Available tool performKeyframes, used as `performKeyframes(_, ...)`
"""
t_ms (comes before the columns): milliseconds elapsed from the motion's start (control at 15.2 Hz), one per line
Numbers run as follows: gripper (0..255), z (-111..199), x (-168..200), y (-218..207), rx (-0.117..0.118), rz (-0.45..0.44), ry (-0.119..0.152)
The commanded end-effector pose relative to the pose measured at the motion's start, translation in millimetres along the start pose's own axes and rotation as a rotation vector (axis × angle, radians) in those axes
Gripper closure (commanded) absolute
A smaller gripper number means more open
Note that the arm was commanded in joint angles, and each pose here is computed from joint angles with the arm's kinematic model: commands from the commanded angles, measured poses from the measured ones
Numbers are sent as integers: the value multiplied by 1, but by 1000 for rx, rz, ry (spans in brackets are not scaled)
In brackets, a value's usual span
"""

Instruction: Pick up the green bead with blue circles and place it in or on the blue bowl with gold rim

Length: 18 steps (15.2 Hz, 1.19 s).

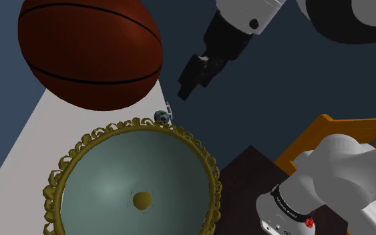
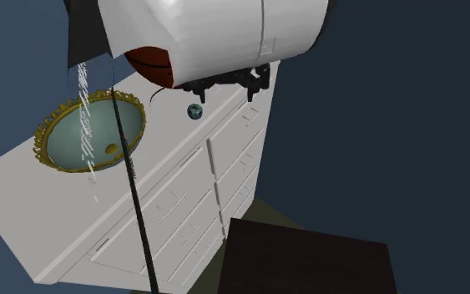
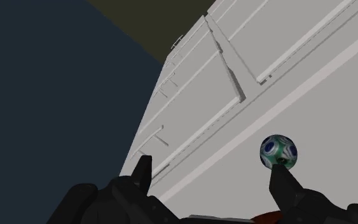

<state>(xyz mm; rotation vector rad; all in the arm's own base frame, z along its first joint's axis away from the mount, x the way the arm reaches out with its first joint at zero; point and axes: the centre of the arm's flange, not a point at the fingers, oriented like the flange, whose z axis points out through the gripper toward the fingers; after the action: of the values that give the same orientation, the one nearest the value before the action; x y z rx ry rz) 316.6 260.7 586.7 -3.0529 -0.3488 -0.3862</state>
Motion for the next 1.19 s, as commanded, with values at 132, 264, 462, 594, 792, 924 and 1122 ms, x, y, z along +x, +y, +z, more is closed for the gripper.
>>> performKeyframes(132, 0, 10, 6, -54, -7, -19, 27)
performKeyframes(264, 0, 15, 9, -77, -10, -28, 39)
performKeyframes(462, 0, 31, 9, -77, -10, -28, 39)
performKeyframes(594, 0, 42, 10, -77, -10, -28, 39)
performKeyframes(792, 0, 55, 10, -77, -10, -28, 39)
performKeyframes(924, 0, 55, 10, -77, -10, -28, 39)
performKeyframes(1122, 0, 55, 10, -77, -10, -28, 39)
